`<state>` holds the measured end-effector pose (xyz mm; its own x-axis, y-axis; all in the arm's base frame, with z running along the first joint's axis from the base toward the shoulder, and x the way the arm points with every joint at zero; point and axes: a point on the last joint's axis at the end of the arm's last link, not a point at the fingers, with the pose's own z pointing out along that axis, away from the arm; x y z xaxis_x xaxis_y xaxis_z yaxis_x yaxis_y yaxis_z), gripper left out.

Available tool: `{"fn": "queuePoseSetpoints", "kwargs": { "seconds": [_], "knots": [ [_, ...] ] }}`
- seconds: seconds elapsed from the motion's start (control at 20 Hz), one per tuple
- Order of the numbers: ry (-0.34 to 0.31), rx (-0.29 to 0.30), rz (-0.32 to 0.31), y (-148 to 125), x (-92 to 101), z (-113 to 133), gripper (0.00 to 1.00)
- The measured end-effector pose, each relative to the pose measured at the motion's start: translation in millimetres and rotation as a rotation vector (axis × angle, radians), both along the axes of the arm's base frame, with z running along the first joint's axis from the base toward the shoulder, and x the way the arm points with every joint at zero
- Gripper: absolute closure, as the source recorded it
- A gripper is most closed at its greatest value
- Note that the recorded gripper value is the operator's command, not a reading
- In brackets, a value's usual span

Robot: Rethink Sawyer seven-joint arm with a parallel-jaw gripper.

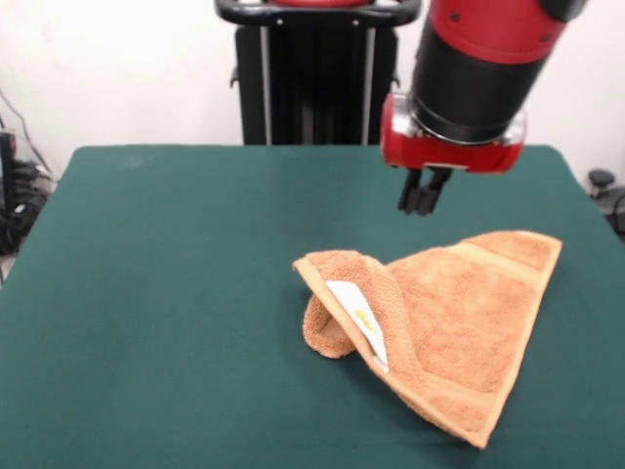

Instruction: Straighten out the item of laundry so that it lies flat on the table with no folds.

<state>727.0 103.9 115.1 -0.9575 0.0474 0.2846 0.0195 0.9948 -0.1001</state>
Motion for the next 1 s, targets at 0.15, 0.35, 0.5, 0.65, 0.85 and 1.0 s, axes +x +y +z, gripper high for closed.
{"fn": "queuePoseSetpoints", "kwargs": {
  "seconds": [0.15, 0.35, 0.5, 0.65, 0.85, 1.0],
  "knots": [
    [-0.017, -0.002, -0.014, -6, -15.0, -8, 1.00],
    [-0.052, -0.006, -0.024, -13, -34.1, -20, 0.00],
    [-0.066, -0.006, -0.023, -13, -42.2, -26, 0.00],
    [-0.066, 0.001, -0.024, -10, -49.5, -30, 0.00],
    [-0.055, 0.018, -0.026, -5, -55.5, -33, 0.00],
    [-0.049, 0.027, -0.025, -2, -57.6, -36, 0.00]
  ]
}}
